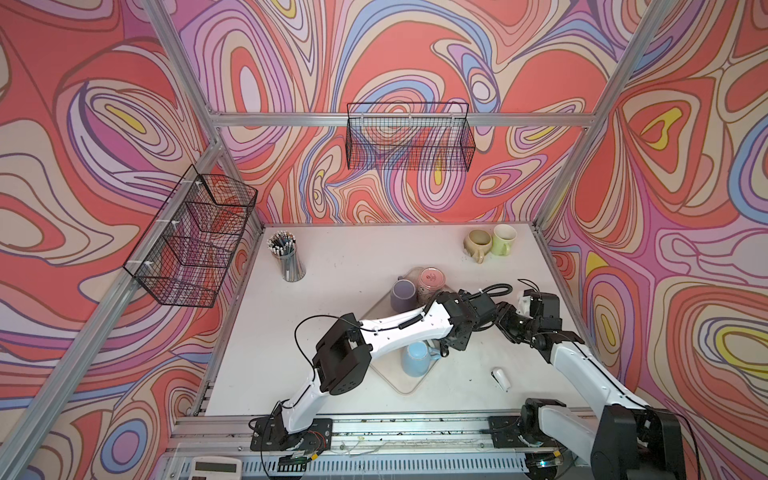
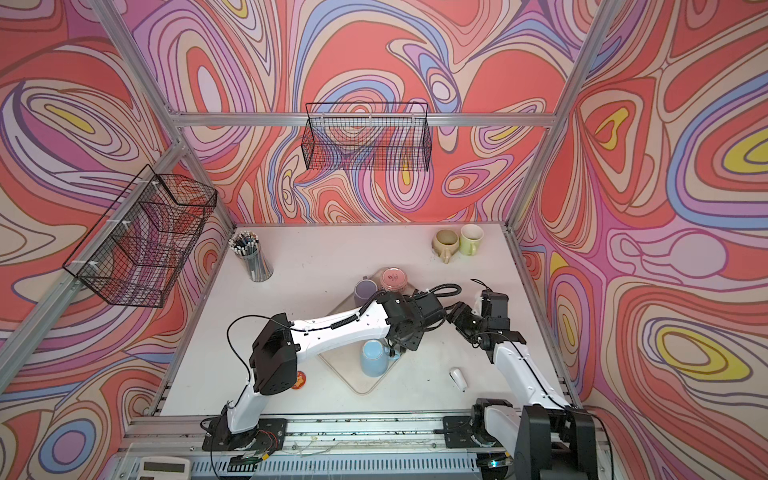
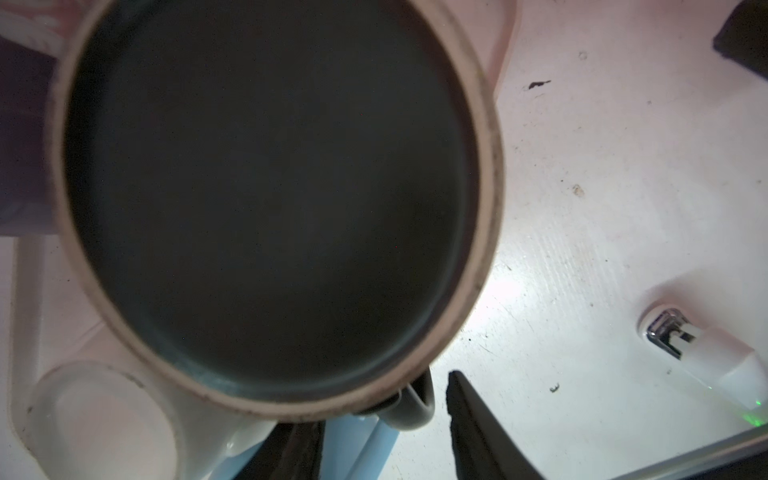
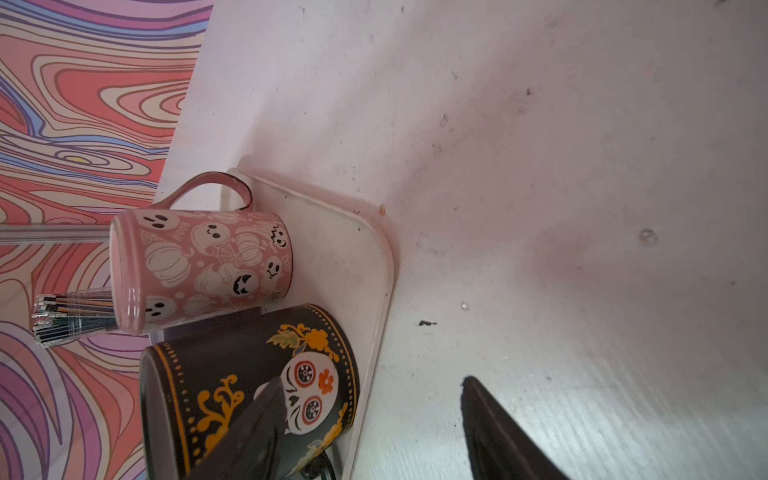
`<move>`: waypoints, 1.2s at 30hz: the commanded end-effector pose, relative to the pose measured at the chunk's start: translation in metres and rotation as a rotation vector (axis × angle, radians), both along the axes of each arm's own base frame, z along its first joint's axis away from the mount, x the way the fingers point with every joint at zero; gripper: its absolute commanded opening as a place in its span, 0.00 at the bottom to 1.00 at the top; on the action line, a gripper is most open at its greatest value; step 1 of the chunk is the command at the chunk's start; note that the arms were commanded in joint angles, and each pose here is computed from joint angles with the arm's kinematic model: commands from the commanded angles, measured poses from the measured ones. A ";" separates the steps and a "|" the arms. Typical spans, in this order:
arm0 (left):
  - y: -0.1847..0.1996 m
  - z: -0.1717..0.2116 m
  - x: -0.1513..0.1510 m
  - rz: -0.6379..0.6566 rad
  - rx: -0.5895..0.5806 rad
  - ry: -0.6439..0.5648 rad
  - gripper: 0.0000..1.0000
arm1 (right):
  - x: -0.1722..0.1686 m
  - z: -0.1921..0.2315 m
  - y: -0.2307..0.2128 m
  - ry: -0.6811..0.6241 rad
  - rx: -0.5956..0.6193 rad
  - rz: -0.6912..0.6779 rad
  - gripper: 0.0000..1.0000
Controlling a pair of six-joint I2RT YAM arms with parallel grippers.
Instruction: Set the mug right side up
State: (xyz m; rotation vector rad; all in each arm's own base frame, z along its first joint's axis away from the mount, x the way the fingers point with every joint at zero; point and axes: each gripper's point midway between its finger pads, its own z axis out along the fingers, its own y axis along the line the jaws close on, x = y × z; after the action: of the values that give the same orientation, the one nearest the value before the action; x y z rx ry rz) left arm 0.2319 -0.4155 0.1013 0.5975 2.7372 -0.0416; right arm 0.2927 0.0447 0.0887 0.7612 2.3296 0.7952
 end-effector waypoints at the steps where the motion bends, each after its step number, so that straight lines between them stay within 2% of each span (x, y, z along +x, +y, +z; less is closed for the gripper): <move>1: 0.009 -0.006 0.004 0.036 0.049 0.001 0.50 | -0.002 -0.003 0.001 -0.011 -0.001 0.012 0.68; 8: 0.010 -0.016 0.006 0.040 0.067 0.021 0.49 | -0.002 -0.007 0.003 -0.011 0.011 0.021 0.68; 16: 0.010 -0.022 0.009 0.047 0.072 0.026 0.42 | -0.002 -0.007 0.005 -0.019 0.020 0.027 0.68; 36: 0.014 -0.025 0.010 0.038 0.061 0.022 0.11 | -0.003 -0.004 0.008 -0.041 0.030 0.041 0.68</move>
State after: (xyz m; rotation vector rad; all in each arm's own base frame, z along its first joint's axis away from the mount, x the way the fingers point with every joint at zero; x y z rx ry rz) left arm 0.2490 -0.4045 0.0817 0.5349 2.7720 0.0233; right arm 0.2922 0.0517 0.0858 0.7255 2.3162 0.8504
